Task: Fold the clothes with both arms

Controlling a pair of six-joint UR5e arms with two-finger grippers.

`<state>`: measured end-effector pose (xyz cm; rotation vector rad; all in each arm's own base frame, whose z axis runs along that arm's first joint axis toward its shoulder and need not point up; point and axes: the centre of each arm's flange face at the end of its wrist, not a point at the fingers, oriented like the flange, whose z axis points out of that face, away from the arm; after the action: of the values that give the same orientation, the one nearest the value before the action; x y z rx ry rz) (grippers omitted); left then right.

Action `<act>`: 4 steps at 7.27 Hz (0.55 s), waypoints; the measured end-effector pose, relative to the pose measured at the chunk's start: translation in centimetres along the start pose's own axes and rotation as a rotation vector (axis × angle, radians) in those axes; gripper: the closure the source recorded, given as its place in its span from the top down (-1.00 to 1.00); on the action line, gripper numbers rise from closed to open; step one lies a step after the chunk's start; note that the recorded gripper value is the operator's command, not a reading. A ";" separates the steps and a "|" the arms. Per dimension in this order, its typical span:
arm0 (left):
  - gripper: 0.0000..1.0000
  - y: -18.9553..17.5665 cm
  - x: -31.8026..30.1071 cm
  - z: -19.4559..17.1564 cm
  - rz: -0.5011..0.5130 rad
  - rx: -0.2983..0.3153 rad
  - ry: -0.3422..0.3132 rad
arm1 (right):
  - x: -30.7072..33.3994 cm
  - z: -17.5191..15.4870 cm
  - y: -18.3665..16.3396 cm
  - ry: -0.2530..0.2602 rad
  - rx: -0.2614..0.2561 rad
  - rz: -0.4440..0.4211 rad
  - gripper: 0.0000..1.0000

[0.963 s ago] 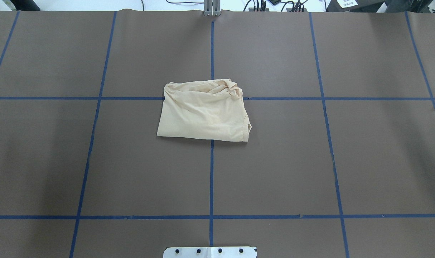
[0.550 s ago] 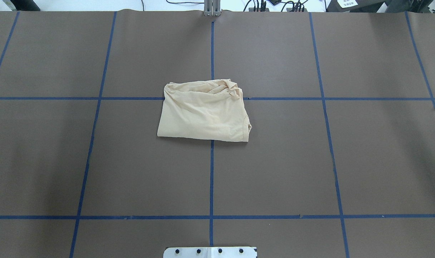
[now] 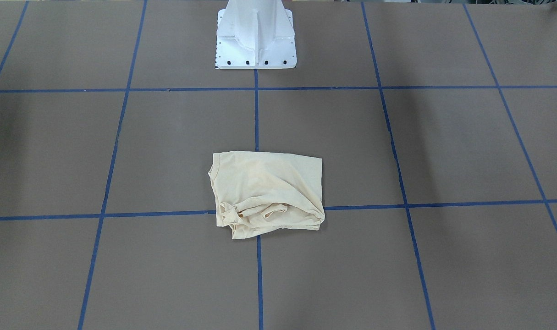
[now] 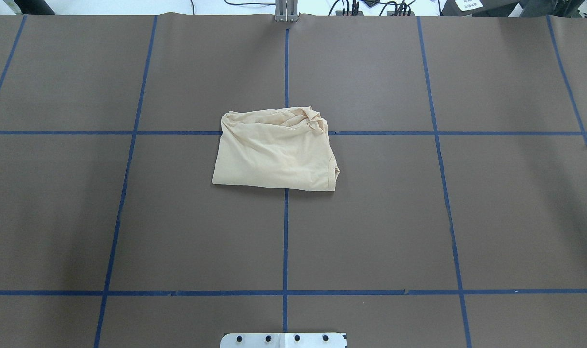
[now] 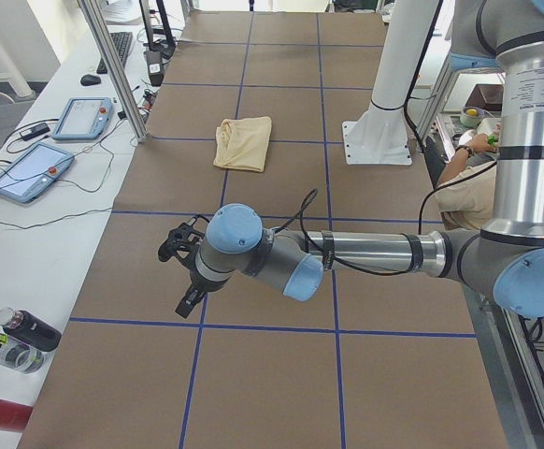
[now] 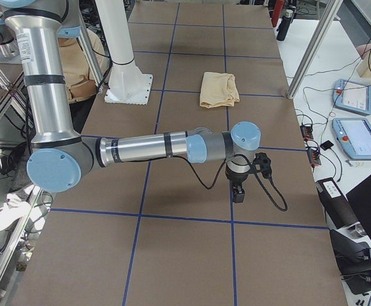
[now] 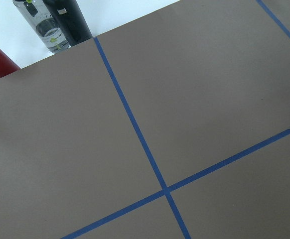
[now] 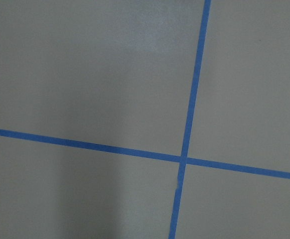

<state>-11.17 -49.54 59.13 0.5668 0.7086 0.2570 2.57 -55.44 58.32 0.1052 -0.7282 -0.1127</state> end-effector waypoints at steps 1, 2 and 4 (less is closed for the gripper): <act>1.00 -0.2 0.2 -0.2 0.010 0.004 -0.010 | 0.1 0.1 0.4 -0.001 -0.001 0.004 1.00; 1.00 -0.4 0.4 -0.4 0.019 0.009 -0.014 | 0.1 0.1 0.9 -0.003 0.000 0.005 1.00; 1.00 -1.2 1.5 -0.1 0.032 0.008 -0.009 | 0.0 -0.1 2.3 -0.005 0.002 0.006 1.00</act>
<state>-10.11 -49.84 57.60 0.5871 0.6931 0.2811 2.77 -53.16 58.55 0.1040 -0.7331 -0.1063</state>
